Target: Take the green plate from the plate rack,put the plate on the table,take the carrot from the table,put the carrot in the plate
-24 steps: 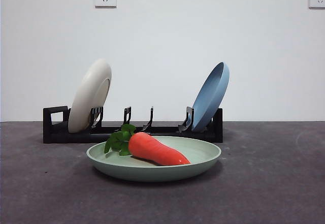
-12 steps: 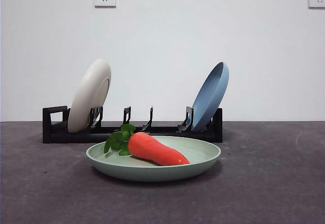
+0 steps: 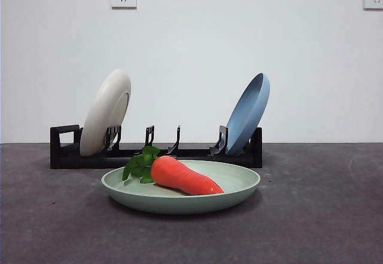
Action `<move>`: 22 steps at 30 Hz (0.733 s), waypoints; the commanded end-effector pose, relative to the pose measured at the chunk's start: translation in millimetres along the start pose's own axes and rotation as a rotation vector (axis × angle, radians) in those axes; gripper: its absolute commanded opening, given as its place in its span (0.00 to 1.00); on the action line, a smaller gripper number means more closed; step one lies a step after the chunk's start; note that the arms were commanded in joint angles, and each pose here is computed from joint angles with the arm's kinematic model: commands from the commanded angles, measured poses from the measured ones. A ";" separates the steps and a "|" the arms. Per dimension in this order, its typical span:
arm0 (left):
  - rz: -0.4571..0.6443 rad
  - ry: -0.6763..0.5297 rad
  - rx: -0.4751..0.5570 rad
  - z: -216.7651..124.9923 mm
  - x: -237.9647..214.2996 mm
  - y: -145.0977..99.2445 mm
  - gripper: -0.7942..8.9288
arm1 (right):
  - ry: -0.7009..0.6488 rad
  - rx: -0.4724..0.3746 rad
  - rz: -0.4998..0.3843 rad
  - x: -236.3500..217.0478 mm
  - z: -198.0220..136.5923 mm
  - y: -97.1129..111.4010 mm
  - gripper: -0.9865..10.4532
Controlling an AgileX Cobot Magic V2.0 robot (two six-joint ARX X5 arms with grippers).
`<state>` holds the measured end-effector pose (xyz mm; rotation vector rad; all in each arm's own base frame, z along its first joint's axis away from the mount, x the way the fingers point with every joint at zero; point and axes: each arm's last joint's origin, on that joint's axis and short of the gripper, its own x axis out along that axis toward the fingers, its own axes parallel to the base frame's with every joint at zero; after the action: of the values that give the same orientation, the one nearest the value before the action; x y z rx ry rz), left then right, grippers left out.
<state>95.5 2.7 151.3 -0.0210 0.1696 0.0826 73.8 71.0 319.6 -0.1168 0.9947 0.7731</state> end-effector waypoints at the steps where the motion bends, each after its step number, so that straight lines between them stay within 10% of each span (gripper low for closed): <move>1: 0.002 0.005 -0.006 -3.5 1.2 0.3 0.08 | 0.001 0.004 -0.002 0.9 -0.4 -0.1 0.09; 8: 0.002 0.004 -0.007 -3.5 1.2 0.3 0.08 | -0.081 -0.077 -0.044 -7.4 -1.4 -5.5 0.09; 22: 0.002 0.004 -0.007 -3.5 1.2 0.3 0.08 | -0.830 -0.108 -0.442 -22.4 -21.3 -43.8 0.09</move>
<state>95.5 2.7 151.3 -0.0210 0.1696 0.0826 77.3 18.2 324.5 -0.0736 0.1293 0.4003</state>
